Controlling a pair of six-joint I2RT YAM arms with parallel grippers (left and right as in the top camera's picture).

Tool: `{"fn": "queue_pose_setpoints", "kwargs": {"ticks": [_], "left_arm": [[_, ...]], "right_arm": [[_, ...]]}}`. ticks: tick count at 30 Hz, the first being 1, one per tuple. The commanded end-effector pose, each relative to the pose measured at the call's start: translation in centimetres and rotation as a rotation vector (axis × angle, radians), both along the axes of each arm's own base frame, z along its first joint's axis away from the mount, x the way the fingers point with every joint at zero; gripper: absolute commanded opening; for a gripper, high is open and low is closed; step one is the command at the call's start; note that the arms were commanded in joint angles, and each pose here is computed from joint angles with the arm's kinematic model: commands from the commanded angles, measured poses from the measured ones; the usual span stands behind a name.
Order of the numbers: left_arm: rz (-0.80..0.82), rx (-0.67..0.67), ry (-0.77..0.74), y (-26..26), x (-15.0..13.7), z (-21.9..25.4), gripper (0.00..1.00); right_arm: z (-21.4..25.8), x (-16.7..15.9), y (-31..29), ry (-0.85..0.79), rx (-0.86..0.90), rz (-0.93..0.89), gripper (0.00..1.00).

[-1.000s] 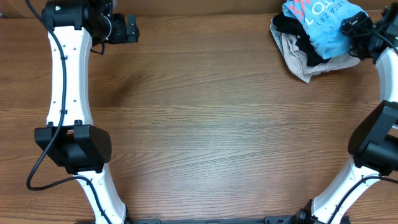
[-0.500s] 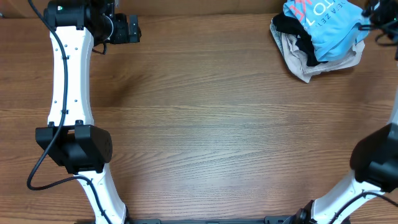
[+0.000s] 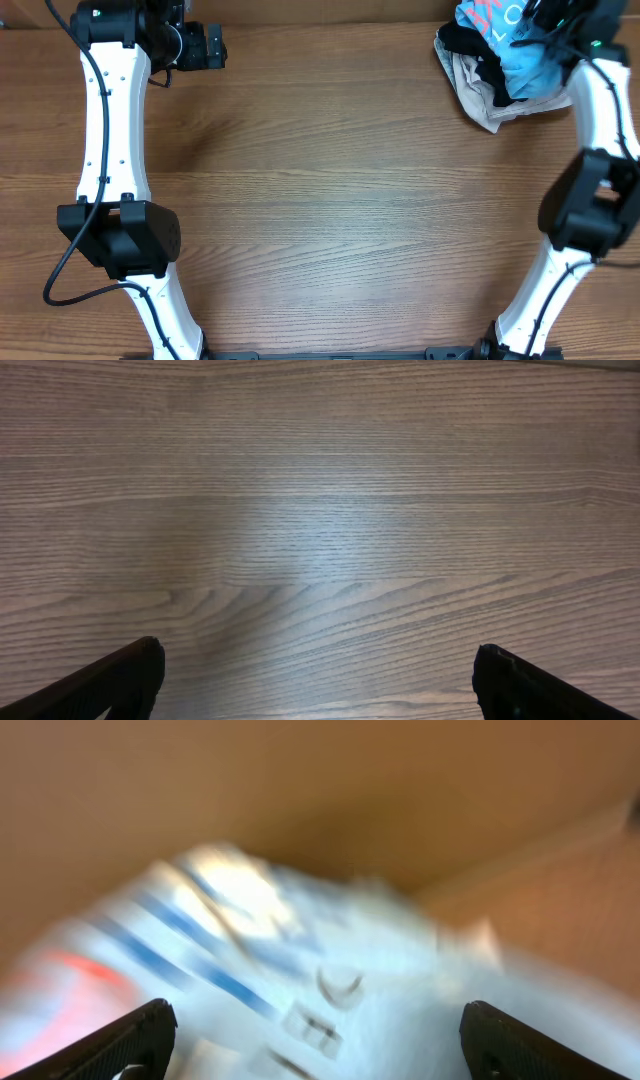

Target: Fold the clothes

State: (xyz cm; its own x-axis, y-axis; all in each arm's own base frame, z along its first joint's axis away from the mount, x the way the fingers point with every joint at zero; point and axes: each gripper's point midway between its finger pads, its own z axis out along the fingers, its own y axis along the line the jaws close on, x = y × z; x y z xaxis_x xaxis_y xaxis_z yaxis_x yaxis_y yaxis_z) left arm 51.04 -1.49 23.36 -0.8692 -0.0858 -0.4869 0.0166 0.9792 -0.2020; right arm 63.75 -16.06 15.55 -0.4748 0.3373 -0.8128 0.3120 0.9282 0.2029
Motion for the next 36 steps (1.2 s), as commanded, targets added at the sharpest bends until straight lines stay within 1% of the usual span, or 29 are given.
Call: {"fn": "queue_pose_setpoints", "kwargs": {"ticks": [1,3,5,6,8,11,14,16,19,21,23,27,30,33,36], "left_arm": [[0.008,-0.002,-0.005,-0.3,-0.1,0.3,1.0],[0.008,-0.002,-0.005,-0.3,-0.1,0.3,1.0],[0.008,-0.002,-0.005,-0.3,-0.1,0.3,1.0],[0.008,-0.002,-0.005,-0.3,-0.1,0.3,1.0],[0.008,-0.002,-0.005,-0.3,-0.1,0.3,1.0],[0.008,-0.002,-0.005,-0.3,-0.1,0.3,1.0],[0.008,-0.002,-0.005,-0.3,-0.1,0.3,1.0],[0.008,-0.002,-0.005,-0.3,-0.1,0.3,1.0],[0.007,-0.002,-0.005,-0.3,-0.1,0.3,1.0],[0.008,-0.002,-0.005,-0.3,-0.1,0.3,1.0],[0.008,-0.002,-0.005,-0.3,-0.1,0.3,1.0],[0.008,-0.002,-0.005,-0.2,-0.1,0.3,1.0],[0.008,-0.002,-0.005,-0.3,-0.1,0.3,1.0],[0.008,-0.002,-0.005,-0.3,-0.1,0.3,1.0],[0.008,-0.002,-0.005,-0.2,-0.1,0.3,1.0]], "right_arm": [[-6.0,-0.6,-0.5,0.119,0.032,-0.032,0.96],[-7.7,-0.9,-0.4,0.158,0.046,-0.034,0.99],[-7.5,-0.9,-0.2,0.158,0.047,-0.032,1.0],[-6.6,-0.8,-0.2,0.142,0.042,-0.032,1.0],[-2.9,-0.5,-0.3,0.091,0.029,-0.032,1.0],[5.5,-0.5,-0.3,-0.02,0.001,-0.031,1.0],[16.4,-2.5,0.2,-0.159,-0.034,-0.031,1.0],[24.2,-5.4,1.1,-0.258,-0.059,-0.03,1.0],[33.7,-10.0,2.3,-0.427,-0.102,-0.029,1.0],[39.0,-13.1,3.1,-0.539,-0.13,-0.028,1.0],[43.0,-16.1,3.9,-0.63,-0.153,-0.028,1.0],[47.6,-20.9,5.2,-0.733,-0.179,-0.027,1.0],[49.3,-22.9,5.8,-0.773,-0.189,-0.027,1.0],[49.9,-23.8,6.0,-0.789,-0.193,-0.027,1.0],[49.7,-23.7,6.0,-0.781,-0.191,-0.027,1.0]]}}
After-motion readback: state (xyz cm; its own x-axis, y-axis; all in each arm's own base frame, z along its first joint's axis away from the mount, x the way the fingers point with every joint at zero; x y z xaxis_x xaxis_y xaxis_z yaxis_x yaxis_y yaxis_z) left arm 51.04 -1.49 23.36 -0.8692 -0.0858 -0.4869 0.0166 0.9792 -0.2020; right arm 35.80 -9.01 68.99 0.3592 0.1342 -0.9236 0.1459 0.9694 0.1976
